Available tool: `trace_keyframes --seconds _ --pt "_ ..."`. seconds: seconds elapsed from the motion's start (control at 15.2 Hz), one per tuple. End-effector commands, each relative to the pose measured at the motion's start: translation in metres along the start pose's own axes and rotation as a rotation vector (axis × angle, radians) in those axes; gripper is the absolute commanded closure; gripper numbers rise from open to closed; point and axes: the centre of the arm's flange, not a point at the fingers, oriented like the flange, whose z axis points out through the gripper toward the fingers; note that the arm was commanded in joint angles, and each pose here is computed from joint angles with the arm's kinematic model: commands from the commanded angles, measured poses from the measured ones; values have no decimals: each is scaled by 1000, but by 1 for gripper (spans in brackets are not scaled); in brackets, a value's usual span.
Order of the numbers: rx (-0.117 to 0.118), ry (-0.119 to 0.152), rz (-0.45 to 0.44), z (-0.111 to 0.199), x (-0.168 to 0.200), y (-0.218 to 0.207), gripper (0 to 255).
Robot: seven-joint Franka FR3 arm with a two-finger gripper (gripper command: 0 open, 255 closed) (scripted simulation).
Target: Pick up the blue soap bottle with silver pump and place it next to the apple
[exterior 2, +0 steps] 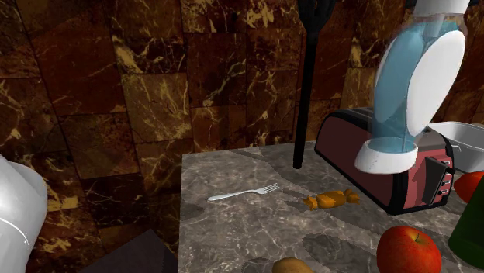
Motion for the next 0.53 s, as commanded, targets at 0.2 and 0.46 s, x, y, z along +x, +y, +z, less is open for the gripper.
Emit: trace_keyframes --seconds 0.2,0.46 --pt "-1 0 -2 -17 -35 58 255" --pt "-1 0 -2 4 -35 58 255"
